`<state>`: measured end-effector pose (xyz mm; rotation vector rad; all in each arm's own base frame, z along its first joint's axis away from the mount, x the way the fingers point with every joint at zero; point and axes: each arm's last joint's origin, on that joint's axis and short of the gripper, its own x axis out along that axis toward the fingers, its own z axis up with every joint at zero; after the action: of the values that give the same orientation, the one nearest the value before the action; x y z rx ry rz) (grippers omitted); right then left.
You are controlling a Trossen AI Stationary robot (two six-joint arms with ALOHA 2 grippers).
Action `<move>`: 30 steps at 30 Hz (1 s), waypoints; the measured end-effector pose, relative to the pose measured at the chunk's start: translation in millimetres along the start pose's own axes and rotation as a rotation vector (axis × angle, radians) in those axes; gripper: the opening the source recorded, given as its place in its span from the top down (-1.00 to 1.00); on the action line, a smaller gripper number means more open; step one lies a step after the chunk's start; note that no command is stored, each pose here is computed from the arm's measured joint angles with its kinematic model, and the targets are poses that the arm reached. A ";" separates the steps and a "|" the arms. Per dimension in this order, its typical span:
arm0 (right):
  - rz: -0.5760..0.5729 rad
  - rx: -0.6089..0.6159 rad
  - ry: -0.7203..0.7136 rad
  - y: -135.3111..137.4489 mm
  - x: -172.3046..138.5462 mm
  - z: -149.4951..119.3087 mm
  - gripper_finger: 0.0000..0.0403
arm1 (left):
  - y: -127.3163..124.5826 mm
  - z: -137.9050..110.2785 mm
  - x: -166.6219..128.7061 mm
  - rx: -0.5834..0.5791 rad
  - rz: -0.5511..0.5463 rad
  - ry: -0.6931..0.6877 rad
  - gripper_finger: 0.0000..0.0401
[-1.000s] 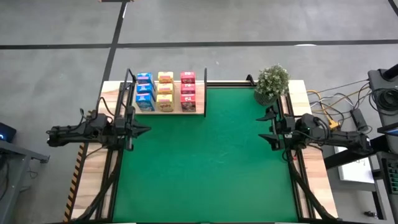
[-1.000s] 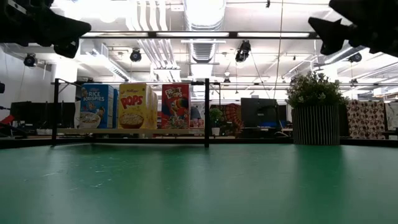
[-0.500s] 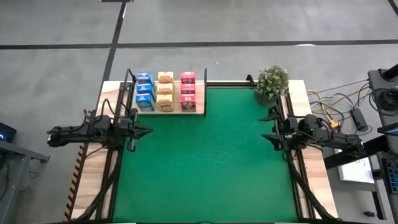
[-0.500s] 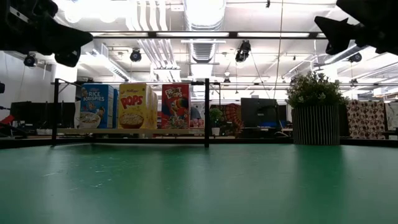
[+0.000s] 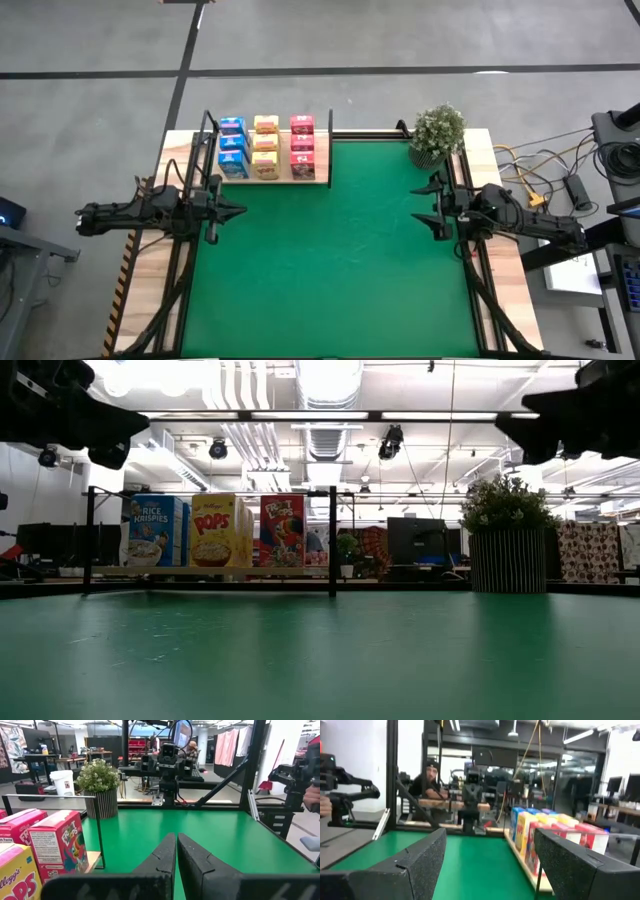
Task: Stack cereal on shelf
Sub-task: Return to Home Position
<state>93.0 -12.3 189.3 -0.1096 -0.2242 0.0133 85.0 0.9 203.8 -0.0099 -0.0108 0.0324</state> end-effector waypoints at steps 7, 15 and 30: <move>0.002 -0.009 0.060 0.4 -0.2 -6.8 -0.43 | 0.0 -2.4 0.7 0.029 0.001 0.010 1.00; -0.063 -0.026 0.116 -1.6 1.0 -11.9 -0.36 | 0.2 -4.9 1.5 0.011 0.008 0.023 1.00; -0.071 -0.120 0.134 -2.1 1.4 -13.3 -0.36 | 0.3 -5.0 1.6 0.027 0.010 0.025 1.00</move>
<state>97.3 -15.8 176.9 -0.2213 -0.0949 -0.0780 86.7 1.2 198.8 0.0164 0.0150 0.0420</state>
